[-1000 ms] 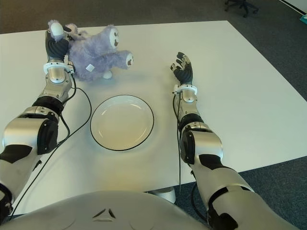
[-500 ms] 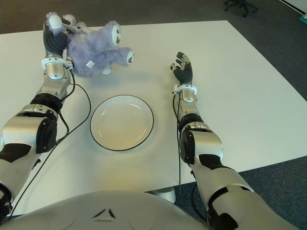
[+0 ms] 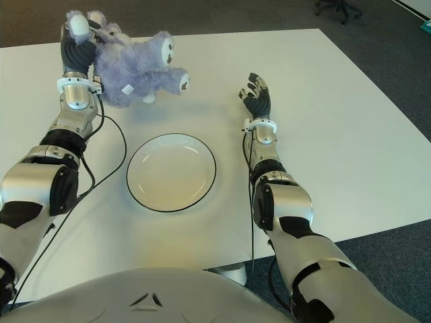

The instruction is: Put the doll into the plate.

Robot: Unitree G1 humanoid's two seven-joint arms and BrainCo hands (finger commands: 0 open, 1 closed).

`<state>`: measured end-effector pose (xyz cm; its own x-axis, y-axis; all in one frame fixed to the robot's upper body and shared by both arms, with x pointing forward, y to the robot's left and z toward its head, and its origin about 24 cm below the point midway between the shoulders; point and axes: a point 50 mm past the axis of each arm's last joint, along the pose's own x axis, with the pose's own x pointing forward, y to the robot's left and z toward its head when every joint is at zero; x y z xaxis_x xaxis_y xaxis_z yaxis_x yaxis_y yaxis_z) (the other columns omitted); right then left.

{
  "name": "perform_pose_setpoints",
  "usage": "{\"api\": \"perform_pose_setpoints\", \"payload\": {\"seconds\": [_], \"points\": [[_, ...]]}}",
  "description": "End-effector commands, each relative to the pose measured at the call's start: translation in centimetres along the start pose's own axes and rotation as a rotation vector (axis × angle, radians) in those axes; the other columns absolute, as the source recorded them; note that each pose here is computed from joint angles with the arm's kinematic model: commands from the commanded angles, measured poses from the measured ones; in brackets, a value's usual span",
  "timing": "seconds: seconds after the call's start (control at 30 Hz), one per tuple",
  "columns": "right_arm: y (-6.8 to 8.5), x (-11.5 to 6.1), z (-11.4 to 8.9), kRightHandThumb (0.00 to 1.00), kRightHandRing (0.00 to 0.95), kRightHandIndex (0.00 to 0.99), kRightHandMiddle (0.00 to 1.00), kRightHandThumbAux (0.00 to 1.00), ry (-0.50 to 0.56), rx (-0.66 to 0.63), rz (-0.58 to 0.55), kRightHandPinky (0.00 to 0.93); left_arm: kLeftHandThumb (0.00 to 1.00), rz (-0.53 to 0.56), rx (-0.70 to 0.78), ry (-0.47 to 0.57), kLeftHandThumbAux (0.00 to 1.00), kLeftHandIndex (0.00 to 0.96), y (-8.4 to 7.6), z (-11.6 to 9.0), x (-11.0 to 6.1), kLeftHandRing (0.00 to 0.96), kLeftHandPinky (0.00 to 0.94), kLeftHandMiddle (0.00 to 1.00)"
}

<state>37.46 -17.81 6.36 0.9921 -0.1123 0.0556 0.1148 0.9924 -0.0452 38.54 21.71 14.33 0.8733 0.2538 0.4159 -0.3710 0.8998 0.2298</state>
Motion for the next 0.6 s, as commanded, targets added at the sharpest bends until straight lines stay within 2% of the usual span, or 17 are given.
{"api": "perform_pose_setpoints", "payload": {"seconds": [0.03,0.13,0.3,0.6], "points": [[0.1,-2.2,-4.2,0.662,0.105,0.143,0.140,0.868,0.177,0.005,0.001,0.096,0.721,-0.002,0.019,-0.049,0.688,0.441,0.4,1.1,0.8,0.832,0.853,0.770],[0.1,-2.2,-4.2,0.661,0.107,0.145,0.143,0.869,0.177,0.004,0.001,0.098,0.722,-0.008,0.035,-0.066,0.689,0.441,0.4,1.4,0.9,0.837,0.846,0.782],[0.1,-2.2,-4.2,0.604,0.103,0.141,0.138,0.871,0.177,0.003,0.003,0.095,0.728,-0.018,0.045,-0.087,0.689,0.446,0.5,1.7,1.0,0.834,0.830,0.801],[0.1,-2.3,-4.2,0.600,0.102,0.138,0.136,0.869,0.176,0.003,0.000,0.099,0.731,-0.040,0.029,-0.103,0.692,0.445,0.4,2.2,1.2,0.836,0.825,0.822]]}}
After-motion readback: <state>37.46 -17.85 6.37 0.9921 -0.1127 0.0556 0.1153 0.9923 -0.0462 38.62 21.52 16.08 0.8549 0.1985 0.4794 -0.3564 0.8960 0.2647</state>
